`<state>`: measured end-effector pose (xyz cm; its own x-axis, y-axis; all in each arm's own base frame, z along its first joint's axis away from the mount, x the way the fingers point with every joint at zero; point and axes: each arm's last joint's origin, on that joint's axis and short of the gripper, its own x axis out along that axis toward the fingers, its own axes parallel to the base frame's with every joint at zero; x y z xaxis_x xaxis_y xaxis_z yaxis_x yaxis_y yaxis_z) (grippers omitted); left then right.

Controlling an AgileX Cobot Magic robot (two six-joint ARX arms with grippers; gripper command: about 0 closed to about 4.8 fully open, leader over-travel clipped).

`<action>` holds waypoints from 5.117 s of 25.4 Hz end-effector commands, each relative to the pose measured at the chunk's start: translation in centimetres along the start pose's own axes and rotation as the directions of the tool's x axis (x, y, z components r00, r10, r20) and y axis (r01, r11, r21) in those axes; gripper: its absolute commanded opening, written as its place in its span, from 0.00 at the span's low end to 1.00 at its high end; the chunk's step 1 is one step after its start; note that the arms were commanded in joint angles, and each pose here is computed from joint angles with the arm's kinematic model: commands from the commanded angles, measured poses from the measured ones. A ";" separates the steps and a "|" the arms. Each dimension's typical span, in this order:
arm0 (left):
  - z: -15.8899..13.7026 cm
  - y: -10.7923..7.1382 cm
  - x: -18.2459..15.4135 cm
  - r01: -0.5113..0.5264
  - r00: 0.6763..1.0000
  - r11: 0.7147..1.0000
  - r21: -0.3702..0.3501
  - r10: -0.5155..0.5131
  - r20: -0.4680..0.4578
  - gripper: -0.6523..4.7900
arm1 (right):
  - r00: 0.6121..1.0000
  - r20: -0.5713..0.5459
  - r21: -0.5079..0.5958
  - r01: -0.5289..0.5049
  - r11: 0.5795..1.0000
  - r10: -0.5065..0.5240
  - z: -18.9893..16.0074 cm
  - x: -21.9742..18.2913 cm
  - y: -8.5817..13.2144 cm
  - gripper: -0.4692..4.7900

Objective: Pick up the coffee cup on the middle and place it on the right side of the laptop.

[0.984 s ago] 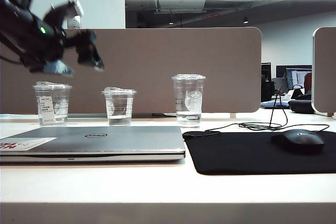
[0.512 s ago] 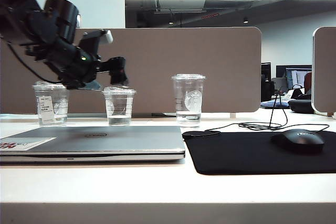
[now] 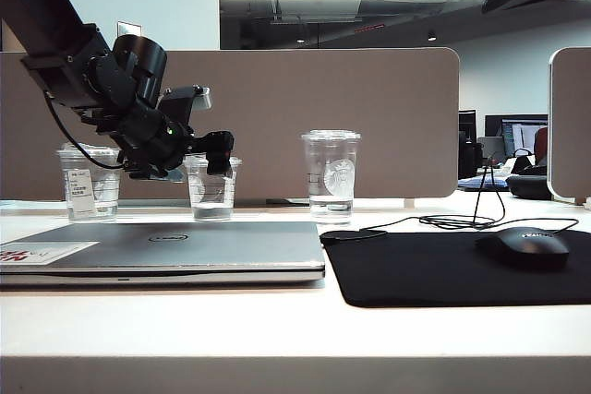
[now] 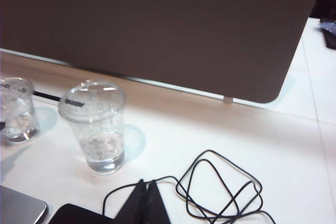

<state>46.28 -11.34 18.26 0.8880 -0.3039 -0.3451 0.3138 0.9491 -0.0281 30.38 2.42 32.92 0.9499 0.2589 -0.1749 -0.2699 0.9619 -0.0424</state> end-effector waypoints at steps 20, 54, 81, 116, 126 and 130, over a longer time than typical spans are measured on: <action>-2.1 0.6 4.0 -0.053 0.997 0.999 -0.002 0.053 0.065 1.00 | 0.995 -0.097 0.012 -0.007 1.000 0.008 -2.0 1.9 -0.2 0.08; -0.2 0.4 3.8 0.003 0.989 1.000 0.011 -0.004 0.151 0.72 | 0.993 -0.121 -0.003 -0.011 1.000 0.010 -2.7 2.5 -0.3 0.08; 9.5 -10.4 -7.0 0.536 0.843 0.838 0.106 -0.539 -0.003 0.72 | 0.993 -0.114 -0.030 -0.012 0.999 0.009 -2.4 2.3 -0.3 0.08; -5.5 -20.8 -6.2 0.570 0.819 0.812 0.122 -0.574 -0.002 0.73 | 0.987 -0.117 -0.103 0.101 0.990 -0.113 -1.7 1.2 -0.5 0.08; -5.8 -20.9 -6.1 0.591 0.805 0.798 0.117 -0.592 -0.027 1.00 | 0.987 -0.118 -0.102 0.101 0.990 -0.113 -1.7 1.1 -0.5 0.08; -6.2 -20.9 -6.3 0.625 0.781 0.775 0.099 -0.619 -0.080 1.00 | 0.987 -0.118 -0.102 0.101 0.990 -0.113 -1.7 1.1 -0.5 0.08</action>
<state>32.28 -28.76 14.99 0.4937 -0.8096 -0.3175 0.8218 0.5538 -0.1340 31.41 2.09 30.57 0.9407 0.1359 -0.3109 -0.1916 0.9689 -0.1565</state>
